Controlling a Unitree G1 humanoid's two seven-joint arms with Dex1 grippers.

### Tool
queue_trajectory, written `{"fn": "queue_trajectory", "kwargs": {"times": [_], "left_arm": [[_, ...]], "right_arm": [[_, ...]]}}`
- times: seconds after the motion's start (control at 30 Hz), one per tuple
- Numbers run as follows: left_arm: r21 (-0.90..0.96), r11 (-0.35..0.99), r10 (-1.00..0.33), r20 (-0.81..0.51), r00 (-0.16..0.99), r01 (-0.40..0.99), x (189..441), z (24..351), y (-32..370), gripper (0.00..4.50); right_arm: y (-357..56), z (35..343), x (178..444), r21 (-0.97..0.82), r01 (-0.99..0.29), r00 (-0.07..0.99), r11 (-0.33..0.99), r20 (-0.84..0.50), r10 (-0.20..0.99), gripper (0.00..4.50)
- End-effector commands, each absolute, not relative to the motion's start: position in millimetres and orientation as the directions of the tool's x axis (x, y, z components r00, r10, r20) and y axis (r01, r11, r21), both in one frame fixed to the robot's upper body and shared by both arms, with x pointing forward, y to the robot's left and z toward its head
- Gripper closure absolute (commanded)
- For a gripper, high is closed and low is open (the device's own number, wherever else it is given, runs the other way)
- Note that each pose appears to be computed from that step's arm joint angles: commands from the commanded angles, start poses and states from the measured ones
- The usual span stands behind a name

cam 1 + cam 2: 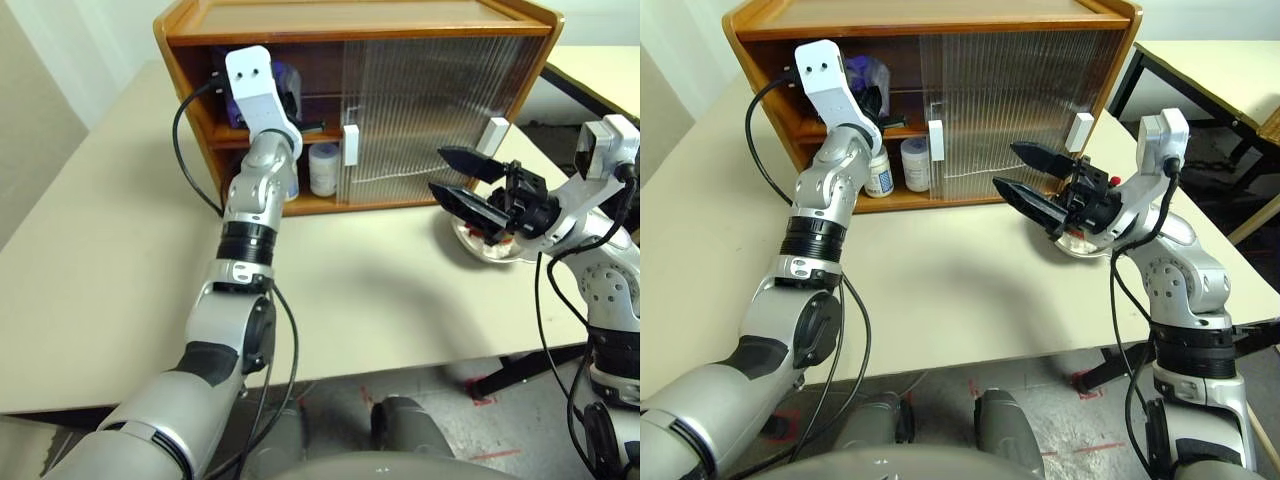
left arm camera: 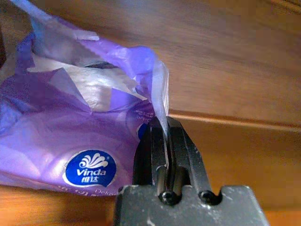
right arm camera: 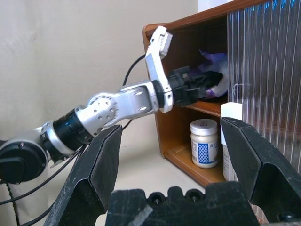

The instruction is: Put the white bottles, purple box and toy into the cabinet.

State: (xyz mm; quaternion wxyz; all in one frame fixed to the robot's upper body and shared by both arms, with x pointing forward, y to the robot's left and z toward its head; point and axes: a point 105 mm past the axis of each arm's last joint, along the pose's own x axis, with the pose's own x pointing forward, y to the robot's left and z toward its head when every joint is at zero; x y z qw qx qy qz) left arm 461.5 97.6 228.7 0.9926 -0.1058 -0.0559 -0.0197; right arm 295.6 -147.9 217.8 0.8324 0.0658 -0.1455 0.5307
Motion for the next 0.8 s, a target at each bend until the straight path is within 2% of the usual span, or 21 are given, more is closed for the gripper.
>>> {"fn": "queue_trajectory", "kwargs": {"times": [0.03, 0.1, 0.3, 0.4, 0.6, 0.77, 0.8], "left_arm": [[-0.218, 0.974, -0.031, 0.137, 0.990, 0.061, 464, 238, 91, 4.04], [-0.222, 0.972, -0.040, 0.153, 0.987, 0.074, 464, 242, 90, 3.51], [-0.198, 0.963, -0.131, 0.254, 0.958, 0.184, 452, 256, 85, 1.02], [-0.168, 0.961, -0.162, 0.308, 0.938, 0.221, 443, 266, 86, 0.02], [-0.022, 0.957, -0.260, 0.366, 0.894, 0.288, 420, 276, 90, 0.02], [0.041, 0.962, -0.268, 0.286, 0.920, 0.268, 407, 252, 116, 0.02], [0.041, 0.966, -0.258, 0.266, 0.929, 0.257, 406, 247, 120, 0.19]], "right_arm": [[-151, 220, 293, -0.061, -0.895, 0.402, 0.443, 0.323, 0.857, 0.00], [-151, 220, 292, -0.060, -0.894, 0.403, 0.444, 0.323, 0.856, 0.00], [-150, 219, 293, -0.054, -0.896, 0.402, 0.440, 0.322, 0.857, 0.00], [-149, 219, 294, -0.053, -0.899, 0.397, 0.435, 0.321, 0.860, 0.00], [-149, 219, 294, -0.051, -0.901, 0.393, 0.430, 0.319, 0.862, 0.00], [-149, 218, 295, -0.047, -0.903, 0.392, 0.427, 0.318, 0.863, 0.00], [-149, 218, 295, -0.047, -0.903, 0.392, 0.427, 0.318, 0.864, 0.00]]}}
